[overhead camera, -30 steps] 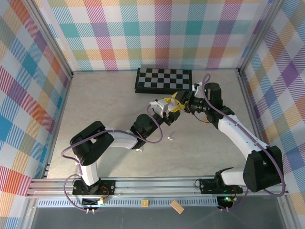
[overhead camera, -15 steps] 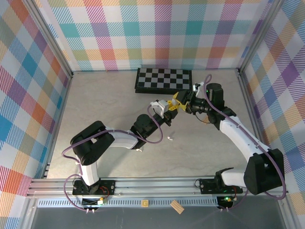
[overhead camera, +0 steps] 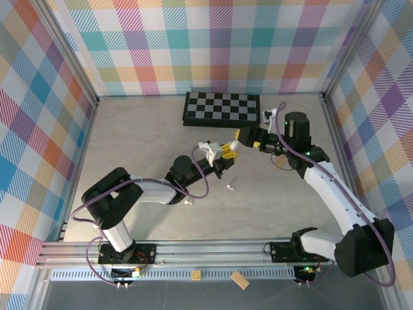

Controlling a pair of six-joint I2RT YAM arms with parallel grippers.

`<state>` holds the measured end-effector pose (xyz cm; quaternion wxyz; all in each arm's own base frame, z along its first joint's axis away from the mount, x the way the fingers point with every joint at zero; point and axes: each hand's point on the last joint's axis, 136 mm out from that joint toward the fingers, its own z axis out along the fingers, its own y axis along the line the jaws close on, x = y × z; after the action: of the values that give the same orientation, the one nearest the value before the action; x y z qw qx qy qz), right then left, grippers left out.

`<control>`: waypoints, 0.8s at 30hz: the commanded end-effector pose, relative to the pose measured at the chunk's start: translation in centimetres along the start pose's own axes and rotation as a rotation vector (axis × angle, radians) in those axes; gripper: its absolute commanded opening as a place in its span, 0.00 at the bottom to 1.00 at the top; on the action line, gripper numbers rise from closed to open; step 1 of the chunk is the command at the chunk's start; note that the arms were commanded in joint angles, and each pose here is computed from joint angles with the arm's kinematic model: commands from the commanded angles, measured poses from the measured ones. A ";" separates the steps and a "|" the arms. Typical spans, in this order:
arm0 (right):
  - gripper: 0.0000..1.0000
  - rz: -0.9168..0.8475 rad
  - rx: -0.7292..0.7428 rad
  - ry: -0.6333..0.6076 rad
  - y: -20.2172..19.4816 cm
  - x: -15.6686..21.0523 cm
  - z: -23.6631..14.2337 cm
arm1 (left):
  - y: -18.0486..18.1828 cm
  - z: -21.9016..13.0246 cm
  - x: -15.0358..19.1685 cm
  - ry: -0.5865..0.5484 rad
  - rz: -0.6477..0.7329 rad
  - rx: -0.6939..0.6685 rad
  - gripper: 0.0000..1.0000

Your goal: Insert the wireless bluetooth earbuds into the charging case

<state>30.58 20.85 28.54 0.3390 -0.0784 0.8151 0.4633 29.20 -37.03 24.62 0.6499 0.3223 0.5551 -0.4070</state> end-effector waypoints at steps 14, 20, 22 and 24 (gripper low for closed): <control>0.74 -0.867 -0.416 0.197 8.3 5.9 -4.0 | -5.1 -7.0 -3.1 0.222 -0.007 0.447 0.20; 0.66 -0.906 -0.552 0.238 10.2 7.4 -3.0 | -5.7 -7.6 -4.3 0.212 -0.012 0.465 0.20; 0.61 -0.913 -0.573 0.258 10.4 7.9 -2.4 | -5.8 -7.6 -4.5 0.204 -0.028 0.472 0.20; 0.60 -0.908 -0.579 0.283 10.3 8.2 -1.7 | -5.9 -7.6 -4.8 0.186 -0.037 0.471 0.20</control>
<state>19.87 26.00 30.47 0.3577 -0.5461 0.6120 0.4464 20.86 -32.53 26.63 0.4886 0.4861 0.5311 -0.4928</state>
